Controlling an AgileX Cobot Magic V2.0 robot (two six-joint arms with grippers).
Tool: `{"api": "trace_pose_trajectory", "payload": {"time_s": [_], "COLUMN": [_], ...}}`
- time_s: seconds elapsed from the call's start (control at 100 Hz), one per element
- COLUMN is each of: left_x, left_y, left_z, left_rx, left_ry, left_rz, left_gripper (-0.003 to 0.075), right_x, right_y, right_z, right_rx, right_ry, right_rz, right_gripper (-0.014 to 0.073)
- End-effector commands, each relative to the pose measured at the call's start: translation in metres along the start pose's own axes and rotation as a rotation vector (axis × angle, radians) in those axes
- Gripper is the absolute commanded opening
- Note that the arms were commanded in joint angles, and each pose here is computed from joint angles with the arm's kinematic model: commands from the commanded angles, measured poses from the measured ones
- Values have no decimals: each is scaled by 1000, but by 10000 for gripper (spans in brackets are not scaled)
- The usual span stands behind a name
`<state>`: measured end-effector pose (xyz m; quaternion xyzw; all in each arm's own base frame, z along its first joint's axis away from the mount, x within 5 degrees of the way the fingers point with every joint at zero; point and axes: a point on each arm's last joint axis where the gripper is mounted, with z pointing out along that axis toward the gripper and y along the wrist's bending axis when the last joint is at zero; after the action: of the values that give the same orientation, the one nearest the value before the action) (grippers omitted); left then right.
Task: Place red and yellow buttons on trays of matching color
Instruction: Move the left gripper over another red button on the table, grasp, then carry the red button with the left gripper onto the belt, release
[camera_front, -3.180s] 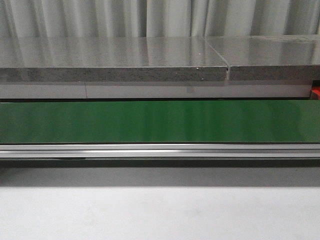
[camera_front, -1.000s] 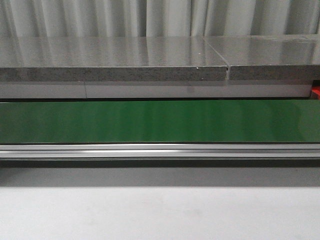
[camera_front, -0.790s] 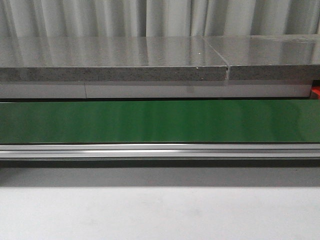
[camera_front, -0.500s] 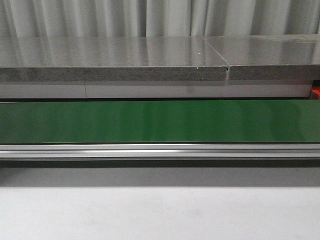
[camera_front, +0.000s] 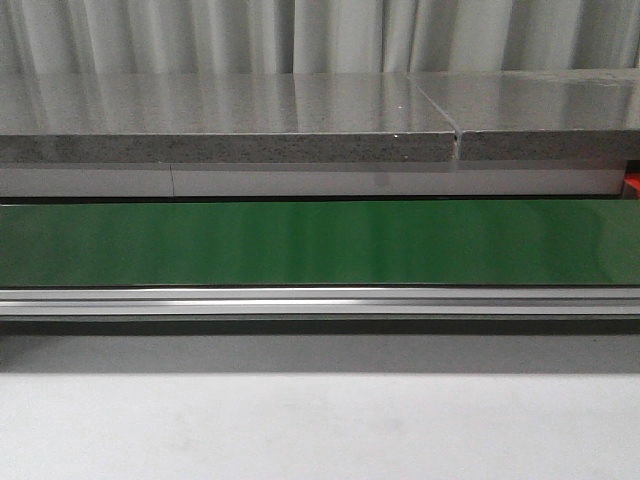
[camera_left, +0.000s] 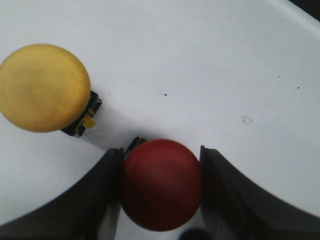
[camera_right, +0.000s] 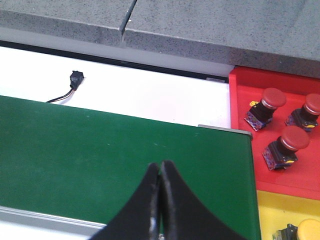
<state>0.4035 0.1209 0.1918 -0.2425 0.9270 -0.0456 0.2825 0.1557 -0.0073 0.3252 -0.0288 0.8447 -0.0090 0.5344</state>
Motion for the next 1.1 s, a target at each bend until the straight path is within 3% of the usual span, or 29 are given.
{"api": "trace_pose_trajectory", "payload": {"time_s": [0.0,0.07,0.27,0.55,0.86,1.09], "left_x": [-24,-29,-34,-9,46,58], "left_y": [-10,-13,-25,-45,-63,-67], "left_z": [-39,-54,-117,-185,-167,-142], "left_rx": [39,48,86,143,183,178], "left_ry": [-137,-161,-236,-277,-193,-144], "left_rz": [-17,-2,20,101,165,178], "left_gripper": [25,-20,-19,-19,-19,-19], "right_x": [-16,-16,-16,-16,-16,-16], "right_y": [-2,-2,-2,-2,-2,-2], "right_z": [-6,-6,-6,-6,-6,-6], "right_rx": [28,28,28,28,28,28], "right_ry": [-108,-108,-108,-108,-108,-108], "right_rz": [-6,-6,-6,-6,-6,-6], "right_gripper": [-120,-120,-120,-120,-120,-120]}}
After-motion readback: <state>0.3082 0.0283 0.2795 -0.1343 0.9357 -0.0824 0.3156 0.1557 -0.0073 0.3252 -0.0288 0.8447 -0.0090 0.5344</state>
